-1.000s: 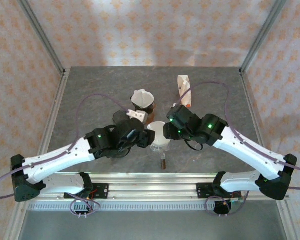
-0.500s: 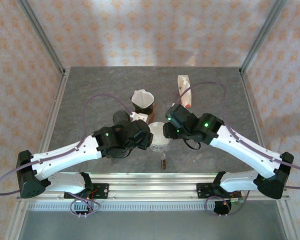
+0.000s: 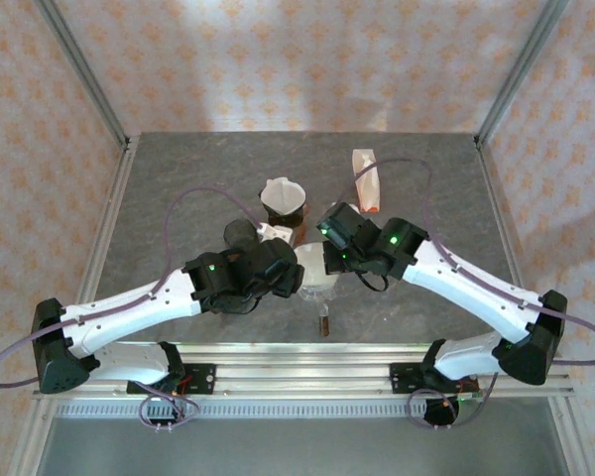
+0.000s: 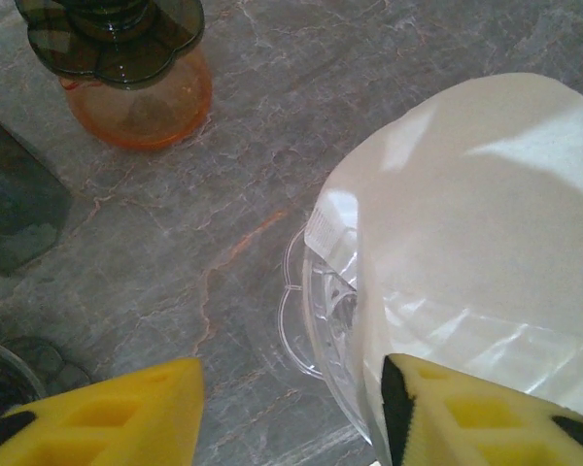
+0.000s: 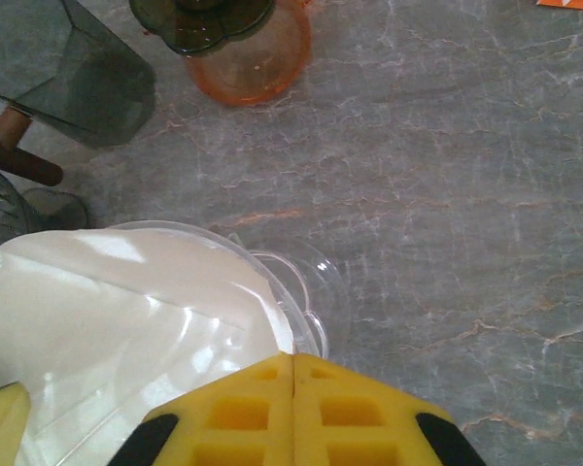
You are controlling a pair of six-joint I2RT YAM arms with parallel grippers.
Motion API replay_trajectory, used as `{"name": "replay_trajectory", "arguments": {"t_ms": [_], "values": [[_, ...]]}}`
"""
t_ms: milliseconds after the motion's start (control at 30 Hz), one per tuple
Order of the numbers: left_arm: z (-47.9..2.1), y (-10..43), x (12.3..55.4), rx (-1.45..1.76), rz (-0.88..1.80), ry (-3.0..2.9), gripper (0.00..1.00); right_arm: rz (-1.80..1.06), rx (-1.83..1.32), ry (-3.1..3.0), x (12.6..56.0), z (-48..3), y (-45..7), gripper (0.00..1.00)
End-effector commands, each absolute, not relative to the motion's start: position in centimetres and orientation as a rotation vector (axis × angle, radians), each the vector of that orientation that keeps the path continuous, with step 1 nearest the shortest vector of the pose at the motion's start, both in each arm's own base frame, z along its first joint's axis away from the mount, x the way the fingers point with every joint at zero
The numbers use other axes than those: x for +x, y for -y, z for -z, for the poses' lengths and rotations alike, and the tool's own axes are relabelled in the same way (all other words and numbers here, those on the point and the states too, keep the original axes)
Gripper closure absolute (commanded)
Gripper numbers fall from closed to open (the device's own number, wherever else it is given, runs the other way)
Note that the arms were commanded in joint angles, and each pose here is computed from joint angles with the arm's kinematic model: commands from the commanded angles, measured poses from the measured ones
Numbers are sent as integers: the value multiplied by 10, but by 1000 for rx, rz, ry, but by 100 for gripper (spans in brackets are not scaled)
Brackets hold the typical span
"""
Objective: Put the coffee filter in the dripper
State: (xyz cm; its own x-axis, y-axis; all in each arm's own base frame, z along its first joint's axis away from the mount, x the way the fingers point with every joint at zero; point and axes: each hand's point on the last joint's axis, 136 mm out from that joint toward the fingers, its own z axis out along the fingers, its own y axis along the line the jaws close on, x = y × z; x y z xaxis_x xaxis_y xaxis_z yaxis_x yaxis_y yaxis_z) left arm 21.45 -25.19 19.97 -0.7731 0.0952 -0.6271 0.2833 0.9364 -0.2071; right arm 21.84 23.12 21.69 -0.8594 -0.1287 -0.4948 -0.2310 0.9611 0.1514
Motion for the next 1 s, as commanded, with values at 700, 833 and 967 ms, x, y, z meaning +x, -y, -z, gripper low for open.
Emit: {"name": "replay_trajectory", "arguments": {"t_ms": [700, 833, 967], "values": [[-199, 237, 224, 160, 486, -2433, 40, -109, -290, -2597, 223, -210, -227, 94], [-193, 232, 221, 163, 466, -2450, 42, -113, -280, -2592, 223, -211, -227, 92], [-190, 234, 219, 166, 484, -2457, 42, -144, -254, -2556, 225, -222, -226, 64]]}}
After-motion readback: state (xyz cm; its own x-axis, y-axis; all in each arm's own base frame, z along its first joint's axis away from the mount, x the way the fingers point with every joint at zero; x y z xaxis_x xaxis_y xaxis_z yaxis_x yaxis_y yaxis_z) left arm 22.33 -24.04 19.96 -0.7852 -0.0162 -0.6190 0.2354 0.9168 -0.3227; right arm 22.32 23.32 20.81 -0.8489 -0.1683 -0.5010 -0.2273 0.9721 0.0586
